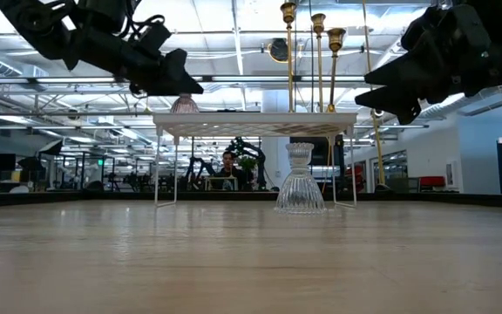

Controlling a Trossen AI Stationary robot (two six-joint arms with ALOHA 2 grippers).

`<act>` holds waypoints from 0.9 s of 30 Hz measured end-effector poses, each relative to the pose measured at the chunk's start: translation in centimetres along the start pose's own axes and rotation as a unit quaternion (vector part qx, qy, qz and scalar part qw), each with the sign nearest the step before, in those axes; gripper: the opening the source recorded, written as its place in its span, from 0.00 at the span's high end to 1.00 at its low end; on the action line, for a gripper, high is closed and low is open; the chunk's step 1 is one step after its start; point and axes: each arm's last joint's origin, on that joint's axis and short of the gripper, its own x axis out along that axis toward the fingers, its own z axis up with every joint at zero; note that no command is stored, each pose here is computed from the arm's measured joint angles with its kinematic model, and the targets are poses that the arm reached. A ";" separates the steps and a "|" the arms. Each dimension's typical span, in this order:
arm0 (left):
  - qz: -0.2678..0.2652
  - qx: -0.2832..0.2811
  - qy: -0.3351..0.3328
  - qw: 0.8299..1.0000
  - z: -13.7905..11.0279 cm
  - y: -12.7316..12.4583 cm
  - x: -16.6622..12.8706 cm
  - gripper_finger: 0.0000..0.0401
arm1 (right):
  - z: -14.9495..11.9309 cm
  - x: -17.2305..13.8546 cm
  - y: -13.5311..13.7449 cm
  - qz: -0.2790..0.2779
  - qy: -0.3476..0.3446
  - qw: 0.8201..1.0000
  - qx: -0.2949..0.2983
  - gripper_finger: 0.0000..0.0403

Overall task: Pick & Place candle stick holders
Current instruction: Put the purple glass candle holder on the shelf, then put the transparent glass candle holder on the shelf

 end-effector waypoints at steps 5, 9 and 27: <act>-0.004 0.019 -0.023 1.000 1.0 0.0 -0.9 0.37 | -0.5 0.8 0.5 0.012 -0.005 1.000 0.003 0.41; -0.004 0.028 -0.037 0.999 1.6 0.3 -1.5 0.37 | -1.0 1.5 0.8 0.021 -0.013 1.000 0.008 0.41; -0.097 0.026 -0.144 0.984 5.3 -0.5 -6.8 0.37 | -2.2 7.7 2.2 -0.016 0.032 0.999 -0.036 0.41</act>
